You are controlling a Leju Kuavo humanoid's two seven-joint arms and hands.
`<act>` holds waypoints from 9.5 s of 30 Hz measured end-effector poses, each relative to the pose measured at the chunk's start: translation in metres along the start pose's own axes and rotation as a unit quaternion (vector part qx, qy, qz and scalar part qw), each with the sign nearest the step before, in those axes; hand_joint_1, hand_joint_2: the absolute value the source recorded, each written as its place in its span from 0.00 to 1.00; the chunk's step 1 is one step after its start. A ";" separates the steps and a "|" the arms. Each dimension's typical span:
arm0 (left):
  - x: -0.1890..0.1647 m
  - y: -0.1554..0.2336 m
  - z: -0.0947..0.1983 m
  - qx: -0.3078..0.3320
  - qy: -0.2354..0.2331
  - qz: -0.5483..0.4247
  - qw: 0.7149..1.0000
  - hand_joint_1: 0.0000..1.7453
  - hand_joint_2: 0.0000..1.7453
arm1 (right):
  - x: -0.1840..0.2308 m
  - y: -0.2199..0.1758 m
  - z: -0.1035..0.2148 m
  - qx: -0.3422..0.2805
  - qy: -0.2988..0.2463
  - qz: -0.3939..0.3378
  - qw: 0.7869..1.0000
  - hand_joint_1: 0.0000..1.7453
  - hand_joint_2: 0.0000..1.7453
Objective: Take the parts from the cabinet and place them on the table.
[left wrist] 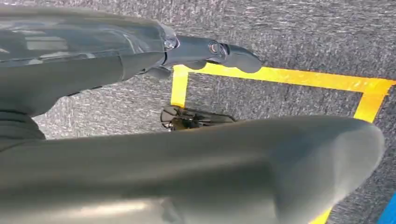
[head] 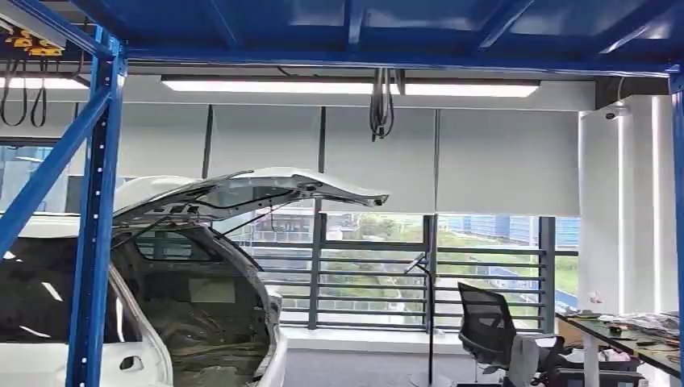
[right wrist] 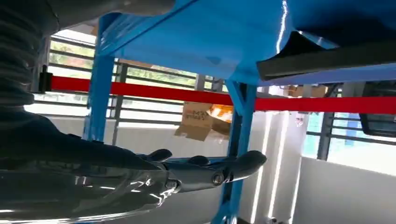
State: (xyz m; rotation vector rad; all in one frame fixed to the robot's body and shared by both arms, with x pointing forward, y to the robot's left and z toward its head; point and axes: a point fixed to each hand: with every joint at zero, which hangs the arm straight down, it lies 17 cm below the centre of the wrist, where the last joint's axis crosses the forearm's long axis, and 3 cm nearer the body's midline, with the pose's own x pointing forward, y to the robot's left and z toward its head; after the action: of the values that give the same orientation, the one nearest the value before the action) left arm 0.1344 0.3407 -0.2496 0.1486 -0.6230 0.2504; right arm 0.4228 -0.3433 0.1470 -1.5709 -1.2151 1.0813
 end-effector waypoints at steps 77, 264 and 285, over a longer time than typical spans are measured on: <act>0.015 -0.043 -0.001 -0.057 -0.024 -0.053 0.997 0.00 0.00 | 0.140 0.047 -0.123 0.112 -0.086 -0.020 0.990 0.00 1.00; 0.022 0.080 -0.003 0.072 -0.049 -0.003 0.996 0.00 1.00 | 0.324 -0.317 0.156 0.236 -0.587 -0.740 0.228 1.00 1.00; 0.028 0.079 -0.005 0.071 -0.050 0.000 0.996 0.00 1.00 | 0.323 -0.307 0.149 0.232 -0.586 -0.734 0.252 1.00 1.00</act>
State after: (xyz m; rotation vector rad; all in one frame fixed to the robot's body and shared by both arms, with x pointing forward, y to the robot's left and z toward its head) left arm 0.1370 0.4232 -0.2324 0.3002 -0.7052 0.2879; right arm 0.2554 0.0406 0.3595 1.4721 -1.9601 0.7431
